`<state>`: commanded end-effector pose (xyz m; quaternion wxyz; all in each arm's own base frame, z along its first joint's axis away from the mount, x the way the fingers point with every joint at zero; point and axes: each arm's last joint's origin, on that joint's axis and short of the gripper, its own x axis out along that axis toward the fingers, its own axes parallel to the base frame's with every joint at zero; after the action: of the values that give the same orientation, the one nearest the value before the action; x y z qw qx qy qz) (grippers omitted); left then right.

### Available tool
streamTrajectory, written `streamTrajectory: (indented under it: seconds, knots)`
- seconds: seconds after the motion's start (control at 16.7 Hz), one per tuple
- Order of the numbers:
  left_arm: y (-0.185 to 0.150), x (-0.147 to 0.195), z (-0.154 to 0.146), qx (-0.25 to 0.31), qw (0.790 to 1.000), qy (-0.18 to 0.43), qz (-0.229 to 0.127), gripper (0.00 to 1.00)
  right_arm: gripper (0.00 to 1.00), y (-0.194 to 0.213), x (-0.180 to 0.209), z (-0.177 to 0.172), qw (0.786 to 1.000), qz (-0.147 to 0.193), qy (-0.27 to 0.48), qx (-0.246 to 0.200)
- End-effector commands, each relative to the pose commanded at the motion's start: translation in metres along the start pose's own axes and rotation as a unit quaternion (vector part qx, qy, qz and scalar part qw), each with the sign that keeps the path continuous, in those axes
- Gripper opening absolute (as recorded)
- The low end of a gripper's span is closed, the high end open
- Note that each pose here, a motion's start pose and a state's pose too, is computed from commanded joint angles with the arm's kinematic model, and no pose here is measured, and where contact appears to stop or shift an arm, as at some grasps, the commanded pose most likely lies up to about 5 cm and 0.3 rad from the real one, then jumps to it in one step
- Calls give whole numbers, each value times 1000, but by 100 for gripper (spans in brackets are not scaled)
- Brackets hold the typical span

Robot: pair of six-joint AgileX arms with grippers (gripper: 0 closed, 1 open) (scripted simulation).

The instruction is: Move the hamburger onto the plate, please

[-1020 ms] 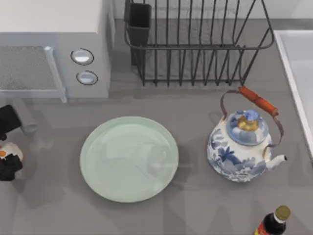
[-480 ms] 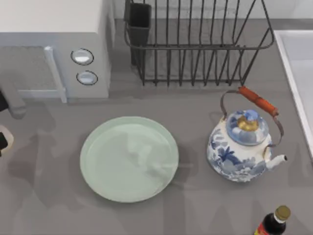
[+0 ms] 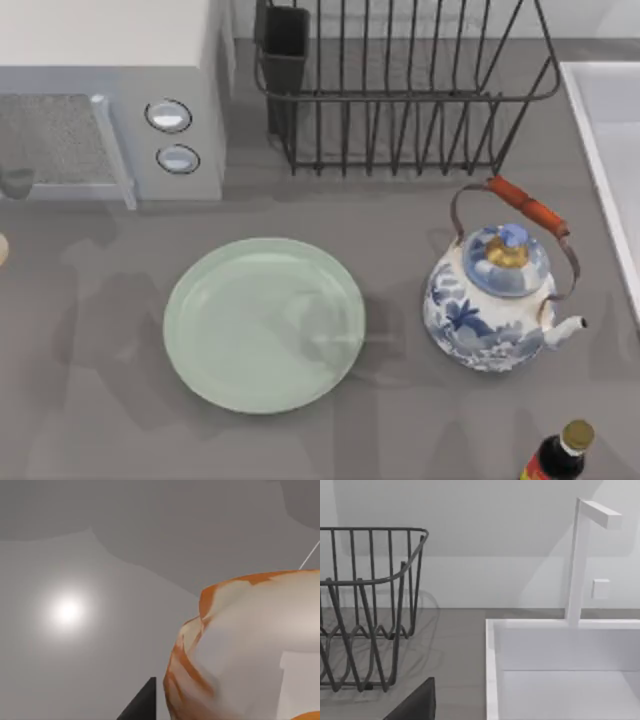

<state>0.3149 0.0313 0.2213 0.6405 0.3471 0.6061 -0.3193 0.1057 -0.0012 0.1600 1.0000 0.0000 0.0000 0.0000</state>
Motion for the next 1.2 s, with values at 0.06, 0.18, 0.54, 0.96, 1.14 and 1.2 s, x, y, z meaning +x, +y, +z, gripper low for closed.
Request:
streamTrajectory:
  seconds: [0.06, 0.18, 0.54, 0.96, 1.14, 1.2]
  knots:
    - [1, 3, 1, 0, 1000, 8, -14, 0, 100, 0, 0, 0, 1000, 0, 0, 0]
    - [1, 8, 2, 0, 999, 16, -29, 0, 100, 0, 0, 0, 1000, 0, 0, 0]
    - [0, 8, 4, 4, 999, 17, -28, 0, 100, 0, 0, 0, 1000, 0, 0, 0]
    - [-49, -11, 80, 124, 992, 1, 7, 0, 100, 0, 0, 0, 1000, 0, 0, 0]
    - [-76, -23, 119, 188, 981, -22, 32, 0, 100, 0, 0, 0, 1000, 0, 0, 0]
    - [-84, -24, 133, 207, 977, -28, 36, 0, 100, 0, 0, 0, 1000, 0, 0, 0]
